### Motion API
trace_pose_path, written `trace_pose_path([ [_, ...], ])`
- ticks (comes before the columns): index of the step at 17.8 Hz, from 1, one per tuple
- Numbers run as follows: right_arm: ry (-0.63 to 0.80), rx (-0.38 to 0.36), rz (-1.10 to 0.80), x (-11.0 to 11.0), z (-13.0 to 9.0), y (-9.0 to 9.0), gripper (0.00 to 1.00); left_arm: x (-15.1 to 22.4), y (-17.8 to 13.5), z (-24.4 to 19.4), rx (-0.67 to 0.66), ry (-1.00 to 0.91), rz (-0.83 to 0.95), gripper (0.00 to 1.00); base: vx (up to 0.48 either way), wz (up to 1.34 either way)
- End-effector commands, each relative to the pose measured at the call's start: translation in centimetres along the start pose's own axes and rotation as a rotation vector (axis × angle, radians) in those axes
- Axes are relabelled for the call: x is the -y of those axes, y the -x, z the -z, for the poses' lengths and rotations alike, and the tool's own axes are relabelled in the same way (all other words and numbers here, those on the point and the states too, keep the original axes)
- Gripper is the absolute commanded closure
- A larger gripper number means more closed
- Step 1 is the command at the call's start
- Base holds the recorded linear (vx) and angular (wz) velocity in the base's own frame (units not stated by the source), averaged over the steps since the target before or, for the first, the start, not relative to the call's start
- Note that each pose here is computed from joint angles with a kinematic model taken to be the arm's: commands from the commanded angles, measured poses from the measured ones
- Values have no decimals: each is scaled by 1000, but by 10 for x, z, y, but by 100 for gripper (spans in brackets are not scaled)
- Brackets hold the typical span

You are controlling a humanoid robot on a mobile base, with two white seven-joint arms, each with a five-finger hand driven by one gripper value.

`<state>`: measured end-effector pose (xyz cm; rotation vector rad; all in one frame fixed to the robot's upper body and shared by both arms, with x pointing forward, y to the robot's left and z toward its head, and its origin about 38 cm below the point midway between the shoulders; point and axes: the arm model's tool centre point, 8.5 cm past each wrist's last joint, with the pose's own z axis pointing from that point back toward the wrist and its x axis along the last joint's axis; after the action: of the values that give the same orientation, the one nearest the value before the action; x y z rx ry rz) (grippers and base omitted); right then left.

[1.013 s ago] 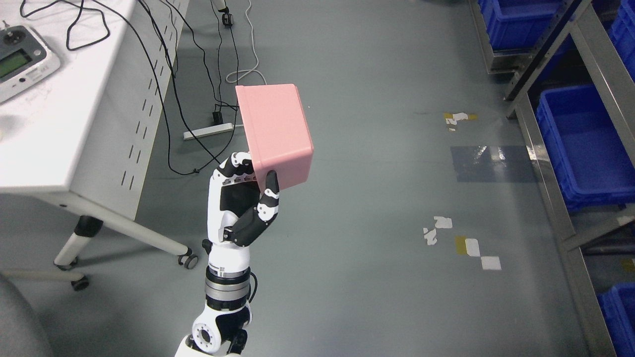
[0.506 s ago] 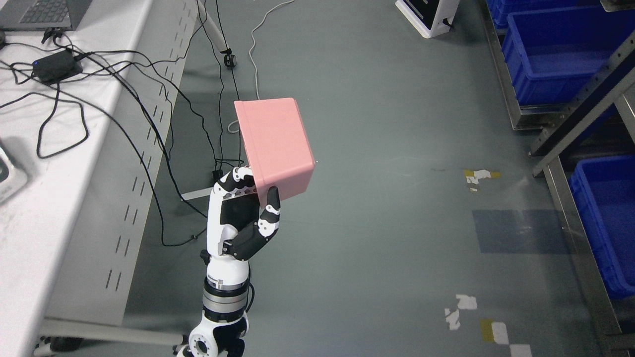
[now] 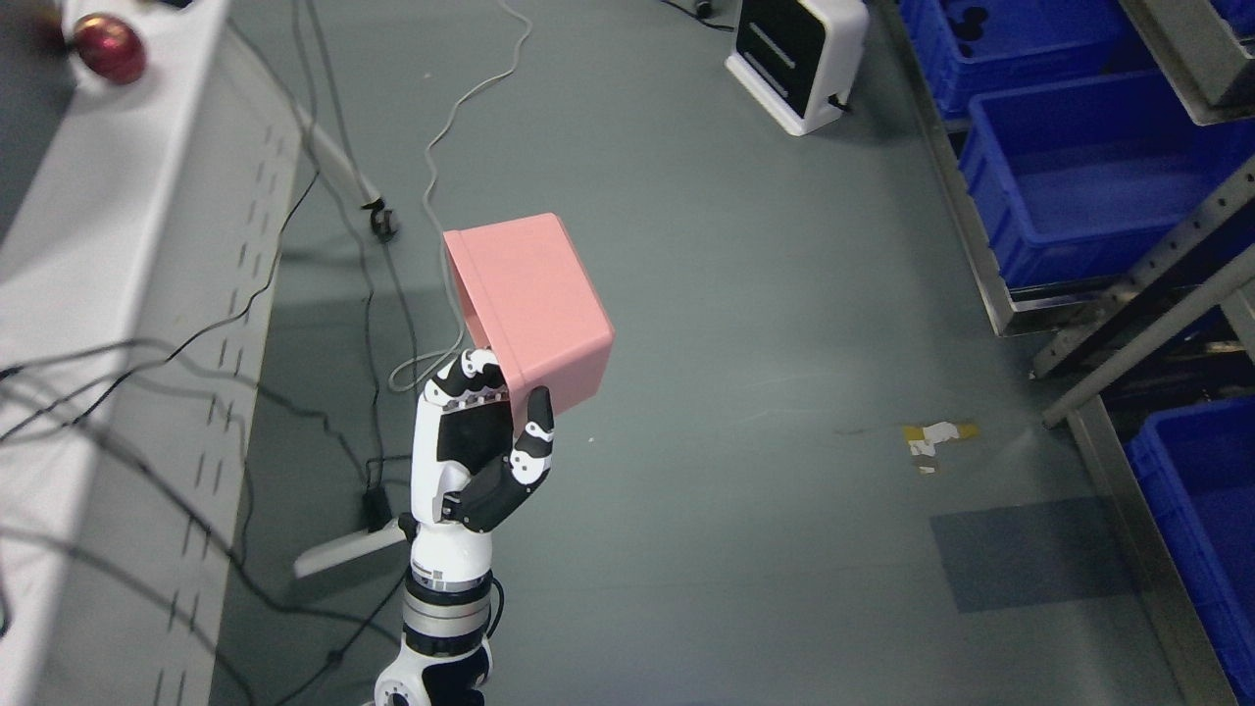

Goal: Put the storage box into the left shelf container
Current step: 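Hold the pink box up in the left hand while turning toward the shelf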

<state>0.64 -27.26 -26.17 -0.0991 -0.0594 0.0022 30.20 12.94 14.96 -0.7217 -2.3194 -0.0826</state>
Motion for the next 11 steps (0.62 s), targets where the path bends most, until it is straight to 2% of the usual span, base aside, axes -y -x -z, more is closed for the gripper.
trace_pose_path([
  [1, 18, 29, 4, 11, 1, -10, 0, 29, 10, -16, -55, 49, -76, 95, 511, -747],
  [11, 20, 29, 4, 12, 1, -10, 0, 56, 26, -34, -130, 84, -145, 95, 412, -761],
])
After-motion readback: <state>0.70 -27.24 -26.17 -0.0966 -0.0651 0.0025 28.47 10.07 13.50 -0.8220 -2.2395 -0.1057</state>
